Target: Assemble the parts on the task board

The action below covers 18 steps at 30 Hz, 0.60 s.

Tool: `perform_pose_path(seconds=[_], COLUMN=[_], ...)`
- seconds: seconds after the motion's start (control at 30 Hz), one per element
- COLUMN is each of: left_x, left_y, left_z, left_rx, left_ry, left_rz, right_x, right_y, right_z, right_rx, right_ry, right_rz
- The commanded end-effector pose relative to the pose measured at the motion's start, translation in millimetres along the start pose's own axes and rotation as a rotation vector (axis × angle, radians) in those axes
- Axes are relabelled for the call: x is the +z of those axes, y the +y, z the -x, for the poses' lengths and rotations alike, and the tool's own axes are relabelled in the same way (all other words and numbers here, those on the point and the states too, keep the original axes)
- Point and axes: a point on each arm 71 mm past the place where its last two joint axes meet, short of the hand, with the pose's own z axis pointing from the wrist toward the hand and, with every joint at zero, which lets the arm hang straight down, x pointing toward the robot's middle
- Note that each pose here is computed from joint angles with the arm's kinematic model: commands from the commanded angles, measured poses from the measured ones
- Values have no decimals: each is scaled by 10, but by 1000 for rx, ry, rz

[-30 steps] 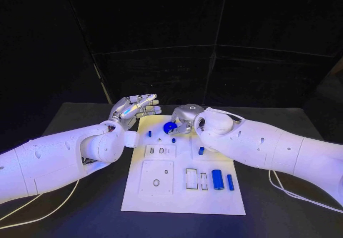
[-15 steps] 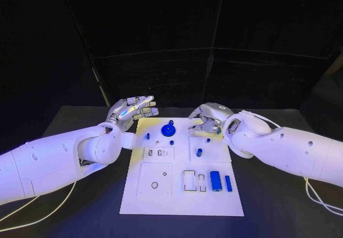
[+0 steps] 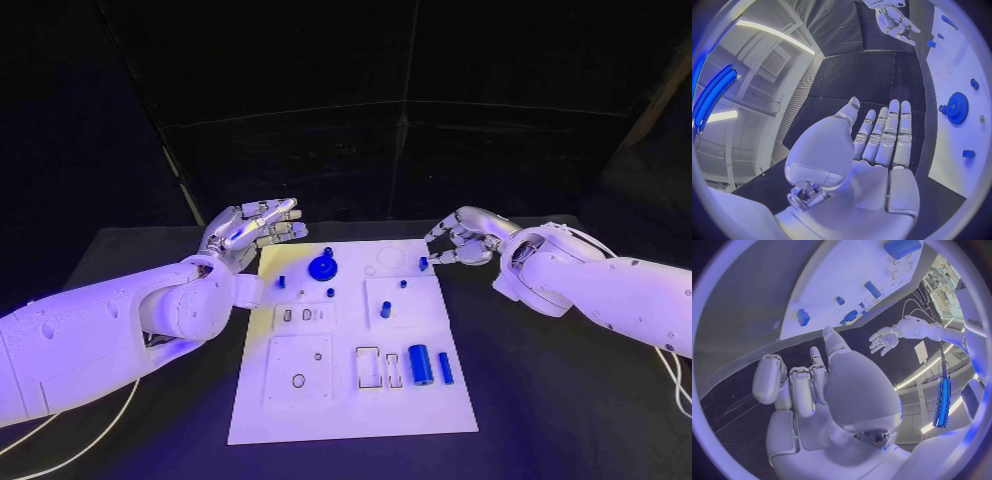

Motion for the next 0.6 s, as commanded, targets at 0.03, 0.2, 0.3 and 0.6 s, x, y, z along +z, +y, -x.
perform_pose_path(seconds=[0.03,0.2,0.3,0.6], left_x=[8,14,16,20], left_y=[-4,8,12,18], left_z=[-30,-40,-41,-44], left_rx=[-8,-9,-9,-9], left_ry=[19,21,20,21], left_rz=[-11,-10,-9,-8], right_x=[38,90,115,156], right_y=[-12,-61,-81,-103], right_z=[-16,-29,-38,-85], right_rx=[50,38,34,28], right_ry=[34,42,49,83], right_rz=[22,3,-3,1])
